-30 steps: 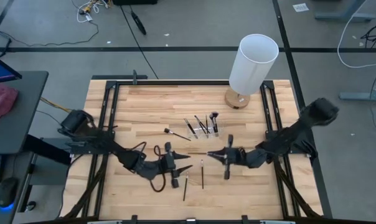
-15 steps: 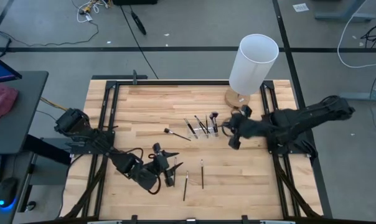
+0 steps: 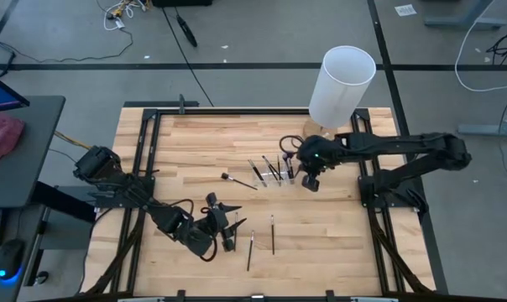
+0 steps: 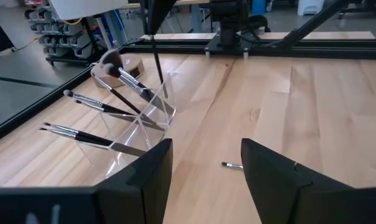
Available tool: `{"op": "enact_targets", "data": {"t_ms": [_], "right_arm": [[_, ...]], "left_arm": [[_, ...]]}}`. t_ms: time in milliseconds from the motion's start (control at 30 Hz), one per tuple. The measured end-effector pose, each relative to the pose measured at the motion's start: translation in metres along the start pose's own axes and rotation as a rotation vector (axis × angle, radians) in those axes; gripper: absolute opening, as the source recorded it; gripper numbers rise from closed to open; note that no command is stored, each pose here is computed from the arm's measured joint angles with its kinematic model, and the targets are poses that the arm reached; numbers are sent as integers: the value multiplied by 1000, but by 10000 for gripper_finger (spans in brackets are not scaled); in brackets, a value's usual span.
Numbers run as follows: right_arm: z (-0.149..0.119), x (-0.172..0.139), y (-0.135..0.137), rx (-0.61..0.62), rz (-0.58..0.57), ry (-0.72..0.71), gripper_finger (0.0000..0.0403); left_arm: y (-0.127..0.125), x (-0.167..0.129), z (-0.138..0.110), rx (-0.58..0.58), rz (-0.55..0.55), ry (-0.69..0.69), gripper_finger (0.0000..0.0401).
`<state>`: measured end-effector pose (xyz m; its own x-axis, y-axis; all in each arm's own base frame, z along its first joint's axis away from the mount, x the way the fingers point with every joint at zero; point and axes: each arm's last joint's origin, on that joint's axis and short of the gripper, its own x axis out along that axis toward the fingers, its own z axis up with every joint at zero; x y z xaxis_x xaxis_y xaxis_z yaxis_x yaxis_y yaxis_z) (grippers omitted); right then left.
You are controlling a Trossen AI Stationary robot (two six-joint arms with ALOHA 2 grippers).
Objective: Pick & Place Makeup Supplies
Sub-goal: Put the black makeup brush into the transparent organizer
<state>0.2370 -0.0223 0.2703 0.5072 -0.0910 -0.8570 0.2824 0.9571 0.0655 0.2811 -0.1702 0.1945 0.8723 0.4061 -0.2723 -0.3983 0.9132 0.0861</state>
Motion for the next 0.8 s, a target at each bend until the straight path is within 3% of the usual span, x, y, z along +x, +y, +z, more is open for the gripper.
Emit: {"op": "enact_targets", "data": {"t_ms": [333, 800], "right_arm": [[6, 33, -19, 3, 29, 121, 8], [15, 46, -34, 11, 10, 76, 41]], "left_arm": [[0, 0, 0, 2, 0, 1, 193], [0, 0, 0, -5, 0, 1, 193]]}}
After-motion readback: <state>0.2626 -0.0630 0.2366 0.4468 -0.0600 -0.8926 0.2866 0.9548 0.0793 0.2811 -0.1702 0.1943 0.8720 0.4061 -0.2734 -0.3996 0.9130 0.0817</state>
